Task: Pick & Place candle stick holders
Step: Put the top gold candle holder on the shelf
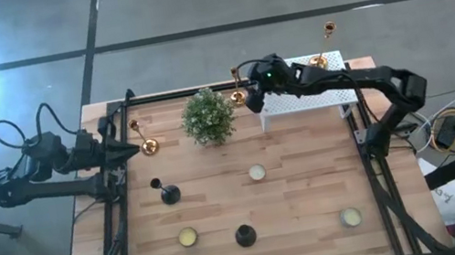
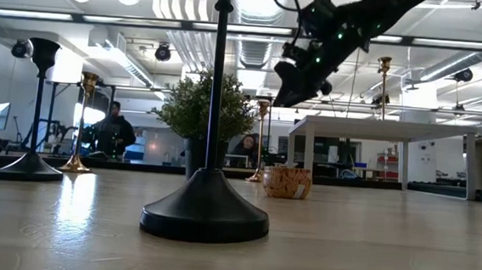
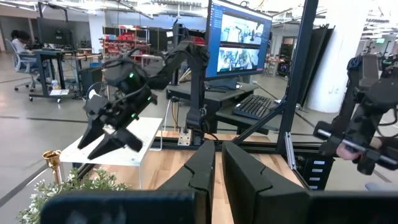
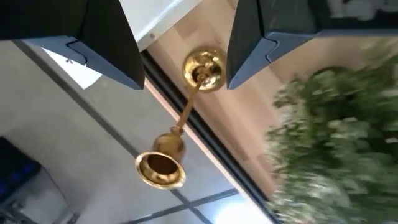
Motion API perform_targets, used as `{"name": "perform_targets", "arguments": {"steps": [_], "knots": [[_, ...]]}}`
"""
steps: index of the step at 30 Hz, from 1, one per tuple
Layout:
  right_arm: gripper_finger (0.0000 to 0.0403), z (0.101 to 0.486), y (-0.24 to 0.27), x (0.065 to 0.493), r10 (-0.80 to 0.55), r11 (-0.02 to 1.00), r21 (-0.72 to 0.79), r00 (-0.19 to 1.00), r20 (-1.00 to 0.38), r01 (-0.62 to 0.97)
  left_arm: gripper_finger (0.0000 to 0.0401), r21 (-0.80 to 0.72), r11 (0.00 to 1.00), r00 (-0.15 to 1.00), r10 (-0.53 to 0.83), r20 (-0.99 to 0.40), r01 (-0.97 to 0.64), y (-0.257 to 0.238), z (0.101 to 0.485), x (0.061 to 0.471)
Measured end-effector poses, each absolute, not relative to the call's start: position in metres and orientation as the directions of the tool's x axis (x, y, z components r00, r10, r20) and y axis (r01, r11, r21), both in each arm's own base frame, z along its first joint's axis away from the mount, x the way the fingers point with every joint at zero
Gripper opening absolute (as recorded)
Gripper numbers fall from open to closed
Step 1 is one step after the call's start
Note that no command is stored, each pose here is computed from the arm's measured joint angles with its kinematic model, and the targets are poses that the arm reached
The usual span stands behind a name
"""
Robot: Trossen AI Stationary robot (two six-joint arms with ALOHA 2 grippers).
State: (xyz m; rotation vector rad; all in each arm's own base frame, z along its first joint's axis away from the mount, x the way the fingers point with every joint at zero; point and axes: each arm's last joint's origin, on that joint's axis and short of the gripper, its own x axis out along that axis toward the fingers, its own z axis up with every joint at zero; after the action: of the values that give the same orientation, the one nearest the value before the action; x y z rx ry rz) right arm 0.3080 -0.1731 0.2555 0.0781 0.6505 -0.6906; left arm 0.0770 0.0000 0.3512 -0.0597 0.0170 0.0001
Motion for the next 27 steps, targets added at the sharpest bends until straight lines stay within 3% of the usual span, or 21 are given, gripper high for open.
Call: {"name": "perform_targets", "arguments": {"steps": [8,27], "knots": [[0.0219,0.238,-0.191,0.314,-0.535,0.797,-0.073,0.645,-0.547,0.599,0.0035,-0.060,0.998,1.000,0.000,-0.017,-0.001,0.000,0.351,0.077],[0.0219,0.217,-0.206,0.324,-0.503,0.825,-0.071,0.672,-0.543,0.560,0.0035,-0.060,0.998,1.000,0.000,-0.017,-0.001,0.000,0.351,0.077]]}}
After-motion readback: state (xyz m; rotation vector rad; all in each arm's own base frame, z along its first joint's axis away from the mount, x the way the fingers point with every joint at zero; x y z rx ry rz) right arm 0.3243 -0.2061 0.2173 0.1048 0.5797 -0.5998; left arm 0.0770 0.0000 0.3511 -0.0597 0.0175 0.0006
